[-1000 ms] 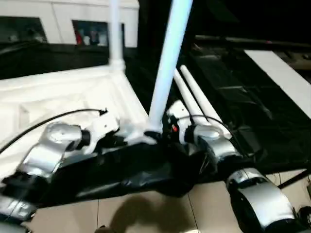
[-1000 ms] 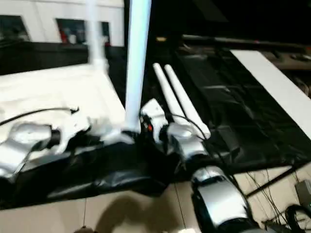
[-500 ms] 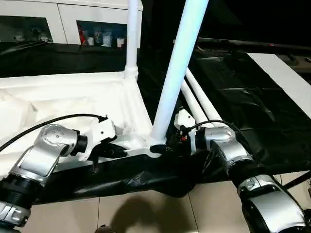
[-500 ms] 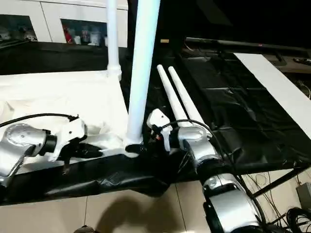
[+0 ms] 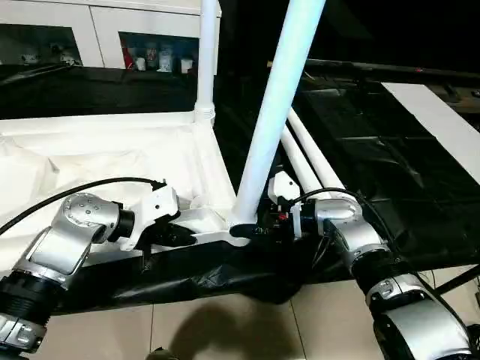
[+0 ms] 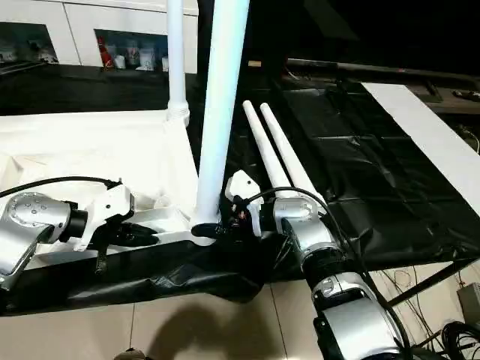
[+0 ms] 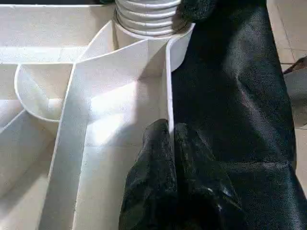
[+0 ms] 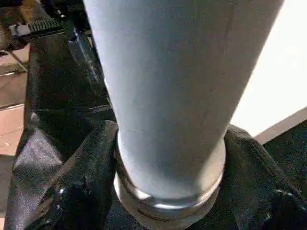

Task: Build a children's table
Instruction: Insert table leg to table base

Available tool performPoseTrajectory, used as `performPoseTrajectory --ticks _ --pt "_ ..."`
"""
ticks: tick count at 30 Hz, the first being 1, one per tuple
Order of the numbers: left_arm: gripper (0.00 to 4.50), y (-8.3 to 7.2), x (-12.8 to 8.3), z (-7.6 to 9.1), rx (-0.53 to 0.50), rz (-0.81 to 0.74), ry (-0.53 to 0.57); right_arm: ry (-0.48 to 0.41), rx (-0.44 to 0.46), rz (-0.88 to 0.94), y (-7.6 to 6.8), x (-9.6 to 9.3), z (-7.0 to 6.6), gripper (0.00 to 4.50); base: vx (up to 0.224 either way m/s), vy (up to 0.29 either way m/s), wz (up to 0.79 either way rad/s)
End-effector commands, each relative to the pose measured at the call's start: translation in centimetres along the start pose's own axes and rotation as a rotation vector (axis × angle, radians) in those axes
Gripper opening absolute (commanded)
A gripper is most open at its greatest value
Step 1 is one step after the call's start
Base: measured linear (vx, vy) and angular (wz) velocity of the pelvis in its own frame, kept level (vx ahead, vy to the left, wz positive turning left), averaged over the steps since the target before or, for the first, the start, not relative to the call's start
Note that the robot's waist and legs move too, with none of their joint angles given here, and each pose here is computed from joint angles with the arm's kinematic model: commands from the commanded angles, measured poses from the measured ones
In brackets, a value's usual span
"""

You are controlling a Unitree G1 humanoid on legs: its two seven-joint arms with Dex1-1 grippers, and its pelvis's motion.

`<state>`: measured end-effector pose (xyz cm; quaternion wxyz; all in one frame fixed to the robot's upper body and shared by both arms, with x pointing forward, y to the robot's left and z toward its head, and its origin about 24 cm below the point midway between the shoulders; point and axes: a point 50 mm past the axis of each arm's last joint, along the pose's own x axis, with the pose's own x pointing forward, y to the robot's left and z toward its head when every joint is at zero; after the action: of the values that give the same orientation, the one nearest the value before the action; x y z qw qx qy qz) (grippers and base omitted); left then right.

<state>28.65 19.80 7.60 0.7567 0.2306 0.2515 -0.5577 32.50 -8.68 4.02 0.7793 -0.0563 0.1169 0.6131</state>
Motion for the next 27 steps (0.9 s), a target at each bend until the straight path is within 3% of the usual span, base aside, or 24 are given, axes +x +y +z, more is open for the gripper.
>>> performPoseTrajectory --ticks 1,7,10,12,17,20,21,27 --pt "0.00 0.4 1.0 0.3 0.021 0.067 0.013 0.058 0.059 -0.163 -0.8 -0.2 -1.3 2.69 0.000 0.000 0.00" --pt "0.00 3.0 3.3 0.7 -0.187 0.391 0.014 0.061 0.266 -0.599 -1.8 1.9 -2.5 2.68 0.000 0.000 0.00" --pt "0.00 3.6 4.2 1.4 -0.239 0.464 0.013 0.047 0.341 -0.702 -1.7 3.2 -2.2 2.67 0.000 0.000 0.00" --pt "0.00 3.5 5.4 2.3 -0.229 0.475 0.010 0.040 0.344 -0.756 -1.3 5.1 -1.2 2.67 0.000 0.000 0.00" --pt "0.00 3.1 6.4 2.9 -0.173 0.457 0.025 0.026 0.273 -0.686 -0.5 7.1 0.1 2.67 0.000 0.000 0.00" --pt "0.00 3.1 6.4 2.8 -0.165 0.464 0.035 -0.031 0.324 -0.626 -0.3 7.5 0.6 2.67 0.000 0.000 0.00" --pt "0.00 3.1 6.3 2.7 -0.164 0.464 0.038 -0.055 0.344 -0.598 -0.2 7.5 0.7 3.23 0.000 0.000 0.00" --pt "0.00 2.9 5.3 2.3 -0.129 0.429 0.035 -0.106 0.328 -0.550 -0.7 6.6 1.1 3.75 0.000 0.000 0.00"
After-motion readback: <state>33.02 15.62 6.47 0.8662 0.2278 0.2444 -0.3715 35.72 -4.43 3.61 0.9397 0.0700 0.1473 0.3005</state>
